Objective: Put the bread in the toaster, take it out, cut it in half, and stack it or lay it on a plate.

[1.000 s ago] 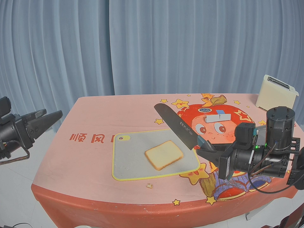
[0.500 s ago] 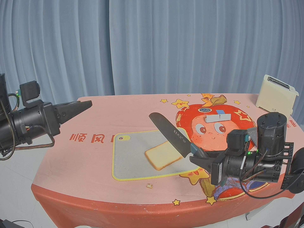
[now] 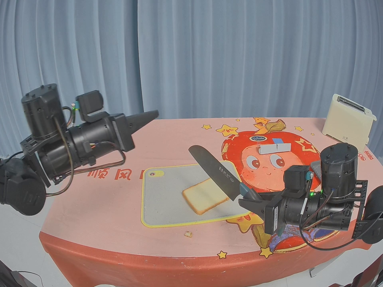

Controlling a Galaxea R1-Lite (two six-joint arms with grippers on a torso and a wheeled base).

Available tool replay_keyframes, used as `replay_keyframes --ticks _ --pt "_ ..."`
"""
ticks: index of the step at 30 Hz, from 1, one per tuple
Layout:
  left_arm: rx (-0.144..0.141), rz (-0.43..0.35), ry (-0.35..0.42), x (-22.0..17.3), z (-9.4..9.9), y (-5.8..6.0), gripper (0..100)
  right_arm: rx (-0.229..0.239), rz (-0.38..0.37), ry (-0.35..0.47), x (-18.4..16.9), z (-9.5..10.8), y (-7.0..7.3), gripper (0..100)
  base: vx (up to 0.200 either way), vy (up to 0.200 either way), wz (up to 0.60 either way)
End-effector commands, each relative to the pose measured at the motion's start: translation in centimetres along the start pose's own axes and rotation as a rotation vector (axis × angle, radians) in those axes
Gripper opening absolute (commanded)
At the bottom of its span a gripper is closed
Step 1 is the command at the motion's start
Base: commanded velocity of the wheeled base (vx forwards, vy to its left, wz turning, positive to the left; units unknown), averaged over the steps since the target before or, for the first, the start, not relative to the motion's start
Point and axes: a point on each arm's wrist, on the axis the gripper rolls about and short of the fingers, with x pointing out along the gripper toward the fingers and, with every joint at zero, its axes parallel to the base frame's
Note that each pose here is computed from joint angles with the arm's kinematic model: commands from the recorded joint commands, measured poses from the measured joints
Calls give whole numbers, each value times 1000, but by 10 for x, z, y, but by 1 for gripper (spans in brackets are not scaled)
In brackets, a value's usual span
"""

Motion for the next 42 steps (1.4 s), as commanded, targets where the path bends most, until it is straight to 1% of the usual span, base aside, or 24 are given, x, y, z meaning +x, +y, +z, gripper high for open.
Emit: replay_keyframes --ticks 1,5,6,7,9,11,14,15,16,17,18,19,20,22,23,25,31,32,33,34,35,36,37,42 --pt "-20 -33 39 34 -18 -9 0 -1 -17 -1 1 0 0 0 0 0 0" --pt "-4 -63 30 48 -18 -16 0 -2 -23 0 1 0 1 0 0 0 0" --pt "21 -77 23 52 -16 -19 0 -3 -21 2 1 -1 1 0 0 0 0" --pt "31 -78 23 51 -16 -19 0 -6 -16 3 1 -1 3 0 0 0 0" --pt "100 -79 35 50 -21 -18 0 -8 -13 3 1 -1 4 0 0 0 0" --pt "146 -85 26 49 -23 -18 0 -8 -15 3 1 -1 4 0 0 0 0" --pt "177 -128 -7 46 -20 -20 0 -9 -20 3 2 -1 4 0 0 0 0" --pt "193 -140 -13 47 -18 -20 0 -9 -21 8 2 -2 4 0 0 0 0" --pt "222 -153 -15 49 -17 -20 0 -9 -22 14 3 -3 4 0 0 0 0" --pt "242 -159 -21 50 -15 -20 0 -9 -23 20 4 -4 3 0 0 0 0" --pt "284 -160 -24 53 -15 -18 0 -9 -25 27 6 -6 3 0 0 0 0" --pt "313 -152 -15 57 -21 -14 0 -10 -24 31 7 -6 3 0 0 0 0" --pt "341 -142 10 61 -32 -8 0 -13 -20 35 7 -8 6 0 0 0 0" --pt "364 -148 15 64 -44 -2 0 -22 -16 39 7 -9 9 0 0 0 0" --pt "370 -147 13 64 -46 -1 0 -23 -17 40 7 -10 9 0 0 0 0" --pt "384 -155 -29 62 -45 -1 0 -26 -24 46 9 -11 10 0 0 0 0" --pt "384 -145 -17 72 -54 8 0 -28 -45 48 11 -12 10 0 0 0 0" --pt "402 -132 -1 74 -60 16 0 -28 -45 48 11 -12 10 0 0 0 0" --pt "424 -126 8 74 -63 20 0 -28 -45 48 11 -12 10 0 0 0 0" --pt "428 -125 9 74 -64 20 0 -28 -45 49 11 -13 10 0 0 0 0" --pt "483 -115 19 74 -68 25 0 -28 -44 51 11 -13 10 0 0 0 0" --pt "512 -109 18 75 -68 28 0 -28 -46 54 12 -14 10 0 0 0 0" --pt "525 -104 22 76 -70 31 0 -28 -48 55 12 -14 10 0 0 0 0" --pt "536 -97 44 81 -78 38 0 -34 -37 60 13 -15 13 0 0 0 0"
